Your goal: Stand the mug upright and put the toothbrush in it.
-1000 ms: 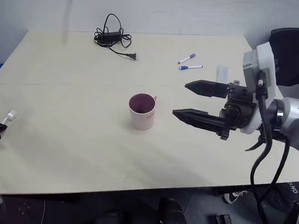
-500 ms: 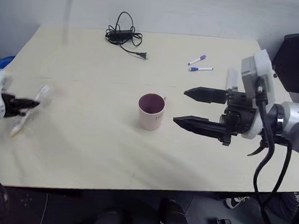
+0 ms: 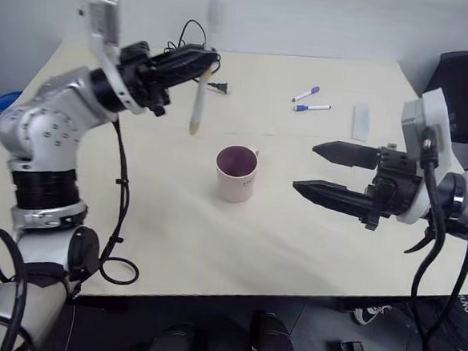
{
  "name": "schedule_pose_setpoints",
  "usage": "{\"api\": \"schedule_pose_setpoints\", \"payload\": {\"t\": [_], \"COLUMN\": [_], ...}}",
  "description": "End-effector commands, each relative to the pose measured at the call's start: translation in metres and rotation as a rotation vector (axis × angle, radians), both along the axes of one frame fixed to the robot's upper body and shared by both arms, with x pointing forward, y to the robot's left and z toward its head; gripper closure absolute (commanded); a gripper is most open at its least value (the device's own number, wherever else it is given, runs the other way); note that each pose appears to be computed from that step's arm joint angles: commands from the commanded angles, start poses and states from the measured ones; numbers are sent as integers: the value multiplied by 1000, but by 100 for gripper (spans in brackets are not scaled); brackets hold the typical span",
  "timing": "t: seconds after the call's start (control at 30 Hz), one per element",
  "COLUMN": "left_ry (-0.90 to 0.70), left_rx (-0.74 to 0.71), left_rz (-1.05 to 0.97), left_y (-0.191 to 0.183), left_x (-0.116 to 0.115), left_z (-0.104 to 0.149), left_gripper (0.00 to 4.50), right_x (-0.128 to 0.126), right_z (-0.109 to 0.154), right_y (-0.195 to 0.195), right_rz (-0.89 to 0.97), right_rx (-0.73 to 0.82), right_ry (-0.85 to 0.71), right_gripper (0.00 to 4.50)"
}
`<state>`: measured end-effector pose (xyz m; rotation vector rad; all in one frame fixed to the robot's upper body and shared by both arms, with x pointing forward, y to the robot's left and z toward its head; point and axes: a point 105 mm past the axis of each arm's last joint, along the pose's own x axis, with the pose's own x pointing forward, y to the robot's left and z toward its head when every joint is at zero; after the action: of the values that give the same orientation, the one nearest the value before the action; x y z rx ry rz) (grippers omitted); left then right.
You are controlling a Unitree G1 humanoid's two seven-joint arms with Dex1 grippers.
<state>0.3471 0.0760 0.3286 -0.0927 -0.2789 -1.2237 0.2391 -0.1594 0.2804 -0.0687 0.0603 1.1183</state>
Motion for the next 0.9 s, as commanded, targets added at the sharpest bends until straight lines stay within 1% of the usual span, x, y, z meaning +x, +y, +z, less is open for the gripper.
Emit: {"api": "schedule_pose_setpoints", "payload": {"t": [0.03, 0.13, 0.23, 0.4, 0.5, 0.57, 0.67, 0.73, 0.83, 0.9], "left_ry": [-67, 0, 52, 95, 122, 138, 154, 161, 152, 119], "left_rx": [4, -97, -154, -156, -158, -154, -148, -147, -95, 4], "left_rz": [-3, -25, -30, -50, -57, -69, -82, -65, -55, -48], "left_y": [-5, -9, -18, -34, -36, -35, -27, -15, 7, 34], "left_x": [3, 16, 27, 31, 31, 29, 23, 20, 9, -7], "left_z": [-1, -4, -12, -29, -39, -44, -49, -47, -45, -44], "left_gripper": [434, 434, 434, 434, 434, 362, 282, 219, 132, 69], "right_x": [-8, -8, -10, -12, -11, -11, -9, -6, -5, -1], "right_z": [13, 11, 9, 6, 5, 4, 1, -1, -3, -5], "right_y": [-1, -3, -5, -11, -16, -17, -17, -16, -15, -15], "right_rz": [-20, -47, -65, -86, -93, -92, -81, -74, -55, -44], "right_rx": [27, 33, 36, 33, 35, 36, 40, 39, 33, 24], "right_ry": [-84, -89, -90, -86, -82, -82, -77, -74, -72, -66], "right_gripper": [0, 0, 0, 0, 0, 0, 0, 0, 0, 0]}}
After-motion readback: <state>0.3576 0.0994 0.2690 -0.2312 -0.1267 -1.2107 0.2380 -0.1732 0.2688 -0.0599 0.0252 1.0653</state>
